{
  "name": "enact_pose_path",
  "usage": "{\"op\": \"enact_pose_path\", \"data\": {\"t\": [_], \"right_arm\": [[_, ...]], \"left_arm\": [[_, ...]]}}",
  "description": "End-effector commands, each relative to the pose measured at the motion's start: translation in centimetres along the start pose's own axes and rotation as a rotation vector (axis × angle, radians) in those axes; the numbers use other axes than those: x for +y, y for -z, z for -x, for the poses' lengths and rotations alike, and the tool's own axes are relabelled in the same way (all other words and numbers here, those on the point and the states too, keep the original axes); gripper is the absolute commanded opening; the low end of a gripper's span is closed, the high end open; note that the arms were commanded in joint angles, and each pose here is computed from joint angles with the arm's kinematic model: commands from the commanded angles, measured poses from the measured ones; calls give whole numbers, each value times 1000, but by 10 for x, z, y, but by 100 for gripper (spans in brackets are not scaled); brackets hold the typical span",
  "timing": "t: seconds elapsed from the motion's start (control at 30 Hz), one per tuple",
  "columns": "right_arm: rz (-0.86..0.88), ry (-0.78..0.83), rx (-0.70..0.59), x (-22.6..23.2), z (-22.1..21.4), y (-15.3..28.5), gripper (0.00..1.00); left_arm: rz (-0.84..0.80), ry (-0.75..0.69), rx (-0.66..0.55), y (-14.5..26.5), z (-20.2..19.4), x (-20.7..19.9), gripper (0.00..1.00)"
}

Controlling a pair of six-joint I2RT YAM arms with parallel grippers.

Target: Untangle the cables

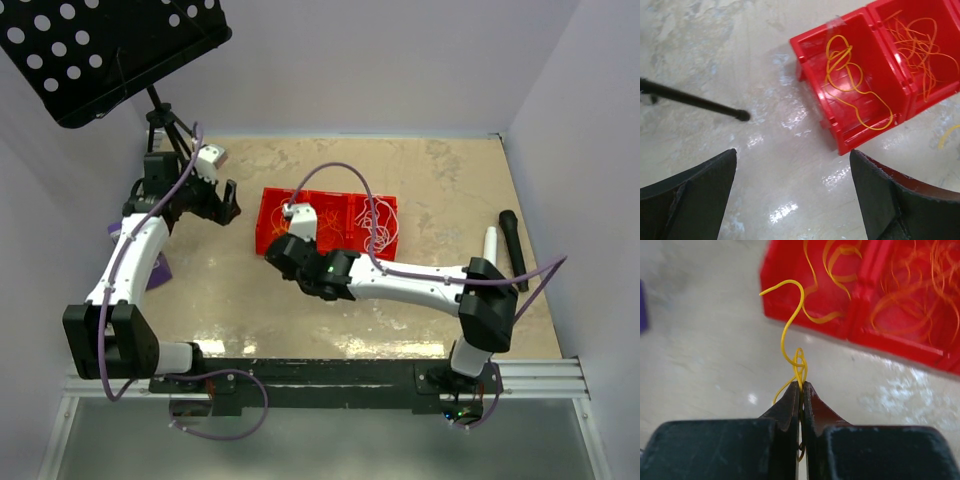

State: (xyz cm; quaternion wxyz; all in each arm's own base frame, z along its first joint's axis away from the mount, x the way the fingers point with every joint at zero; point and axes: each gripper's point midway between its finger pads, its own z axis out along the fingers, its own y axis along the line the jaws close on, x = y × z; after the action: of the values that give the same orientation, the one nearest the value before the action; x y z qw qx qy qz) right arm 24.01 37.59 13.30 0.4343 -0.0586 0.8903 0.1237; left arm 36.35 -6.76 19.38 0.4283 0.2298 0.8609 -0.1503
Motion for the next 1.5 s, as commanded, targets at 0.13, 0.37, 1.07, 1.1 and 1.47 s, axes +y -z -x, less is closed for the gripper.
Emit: {"op": "enact_pose_path", "data": {"t": [0.13,0.37,1.07,1.1,1.47], "right_arm": [[57,7,-172,19,129,-11,0],[41,48,-150,25,134,-77,0],[-29,14,-105,12,107,-159,51],[-31,12,-101,11,107,-158,56],[169,-75,-215,20,164,-65,63]], "left_arm": [[58,74,-113,22,23,31,100],[33,84,-118,22,23,27,100],[25,99,-117,17,15,25,100],[26,96,-117,18,14,25,100],[52,112,-161,19,23,28,100]]}}
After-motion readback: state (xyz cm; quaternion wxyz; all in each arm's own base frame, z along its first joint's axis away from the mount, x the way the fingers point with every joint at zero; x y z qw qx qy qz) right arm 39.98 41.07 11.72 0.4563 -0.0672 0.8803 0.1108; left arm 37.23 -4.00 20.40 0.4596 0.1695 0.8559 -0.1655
